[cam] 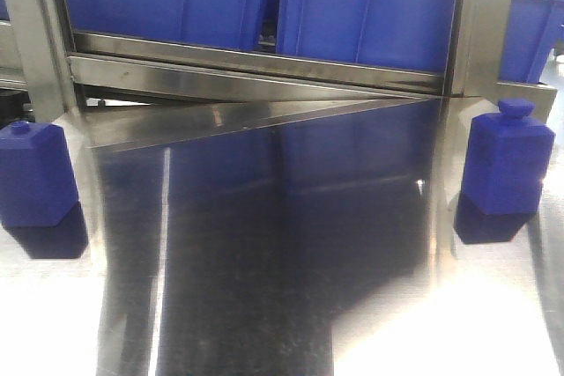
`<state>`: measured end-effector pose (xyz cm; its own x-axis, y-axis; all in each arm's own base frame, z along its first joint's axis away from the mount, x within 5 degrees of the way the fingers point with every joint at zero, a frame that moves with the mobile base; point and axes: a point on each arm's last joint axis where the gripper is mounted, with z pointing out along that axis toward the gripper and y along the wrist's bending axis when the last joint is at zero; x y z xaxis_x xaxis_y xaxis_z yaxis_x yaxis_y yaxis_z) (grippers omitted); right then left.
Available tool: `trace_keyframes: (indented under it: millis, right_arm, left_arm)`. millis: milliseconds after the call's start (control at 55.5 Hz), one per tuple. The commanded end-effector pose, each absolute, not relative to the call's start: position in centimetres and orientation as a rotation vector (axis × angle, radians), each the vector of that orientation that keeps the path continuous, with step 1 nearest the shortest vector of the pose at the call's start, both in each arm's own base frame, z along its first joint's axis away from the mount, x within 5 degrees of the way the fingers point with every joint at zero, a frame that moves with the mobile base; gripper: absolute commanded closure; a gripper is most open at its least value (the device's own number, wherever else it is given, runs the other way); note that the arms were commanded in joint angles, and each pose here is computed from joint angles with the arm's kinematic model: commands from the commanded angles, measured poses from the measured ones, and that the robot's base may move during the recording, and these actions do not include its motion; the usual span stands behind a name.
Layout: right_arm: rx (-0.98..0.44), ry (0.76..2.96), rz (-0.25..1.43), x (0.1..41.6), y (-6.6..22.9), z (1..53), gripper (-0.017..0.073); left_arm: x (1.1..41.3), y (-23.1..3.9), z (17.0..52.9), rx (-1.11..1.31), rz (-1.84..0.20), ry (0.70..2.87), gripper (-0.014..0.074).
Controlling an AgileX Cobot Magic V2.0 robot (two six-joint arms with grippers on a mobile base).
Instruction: Pick and sort blue part to right shelf
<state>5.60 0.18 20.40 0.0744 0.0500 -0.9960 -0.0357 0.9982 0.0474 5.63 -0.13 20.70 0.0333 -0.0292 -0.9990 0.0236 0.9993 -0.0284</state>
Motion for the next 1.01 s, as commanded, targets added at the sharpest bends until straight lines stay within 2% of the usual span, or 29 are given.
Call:
trace_keyframes:
  millis: [0,666,829,991]
  right_arm:
    - [0.007,1.383,0.056,5.4,0.1,21.6,0.0501]
    - [0.007,1.382,0.056,5.4,0.1,21.6,0.0501]
    - [0.007,1.382,0.056,5.4,0.1,21.6,0.0501]
    - [0.007,1.382,0.056,5.4,0.1,21.6,0.0501]
  left_arm:
    - [5.5,-0.1,20.6,-0.010,-0.043,1.458,0.0470]
    - [5.5,-0.1,20.9,-0.007,-0.040,1.420,0.0470]
    - [4.7,0.0,24.2,-0.032,-0.062,1.189,0.0470]
    - [3.8,-0.1,29.0,-0.025,-0.067,1.254,0.0466]
